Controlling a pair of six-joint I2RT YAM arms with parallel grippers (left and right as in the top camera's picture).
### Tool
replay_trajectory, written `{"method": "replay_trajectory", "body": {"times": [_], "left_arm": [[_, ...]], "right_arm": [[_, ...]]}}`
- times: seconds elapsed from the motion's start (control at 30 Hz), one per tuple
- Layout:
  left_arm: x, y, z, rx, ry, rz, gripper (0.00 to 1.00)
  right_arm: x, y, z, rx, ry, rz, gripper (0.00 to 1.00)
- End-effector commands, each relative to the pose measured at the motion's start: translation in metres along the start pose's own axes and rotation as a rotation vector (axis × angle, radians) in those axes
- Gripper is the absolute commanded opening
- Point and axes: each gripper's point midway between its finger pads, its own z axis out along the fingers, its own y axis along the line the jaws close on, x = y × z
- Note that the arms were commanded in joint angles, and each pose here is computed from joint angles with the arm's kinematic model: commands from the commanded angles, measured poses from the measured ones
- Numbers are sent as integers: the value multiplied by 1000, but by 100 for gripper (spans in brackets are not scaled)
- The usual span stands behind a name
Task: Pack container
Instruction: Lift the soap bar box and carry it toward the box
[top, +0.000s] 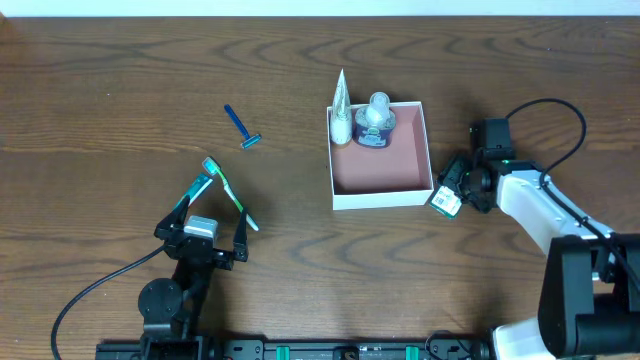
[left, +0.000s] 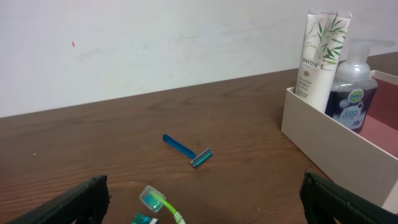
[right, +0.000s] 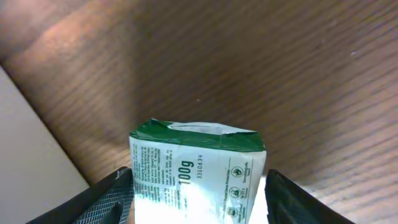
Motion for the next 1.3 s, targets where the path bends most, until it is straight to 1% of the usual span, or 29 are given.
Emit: {"method": "replay_trajectory", "body": {"times": [0.0,0.3,0.37,0.43,0.47,0.5,0.57,0.6,0.7,0.77,0.93,1.07,1.27], "left_arm": [[17,-2,1,8,50,-18,98],[17,-1,1,8,50,-17,98],[17,-2,1,8,50,-17,98],[17,-2,1,8,50,-17,98],[17,-2,1,8,50,-17,98],[17,-2,1,8,50,-17,98],[17,-2,1,8,50,-17,98],[17,-2,1,8,50,-17,98],[17,-2,1,8,50,-17,98],[17,-2,1,8,50,-17,98],[17,-2,1,8,50,-17,98],[17,-2,1,8,50,-17,98],[17,-2,1,8,50,-17,98]], "right_arm": [[6,-5,8,15,28,-4,67],[6,-4,12,12,30,-8,65],[6,-4,13,13,32,-8,62],[6,-5,13,14,33,-8,53],[6,-5,13,14,33,-9,45],[6,-5,13,14,33,-9,39],[6,-5,13,15,34,-9,31],[6,-5,13,15,34,-9,29],[6,-5,13,14,34,-30,27],[6,-5,13,15,33,-49,29],[-3,-14,7,25,32,-59,29],[-23,-21,-12,24,3,-68,28],[-66,-16,-63,-17,-98,-116,28]]}}
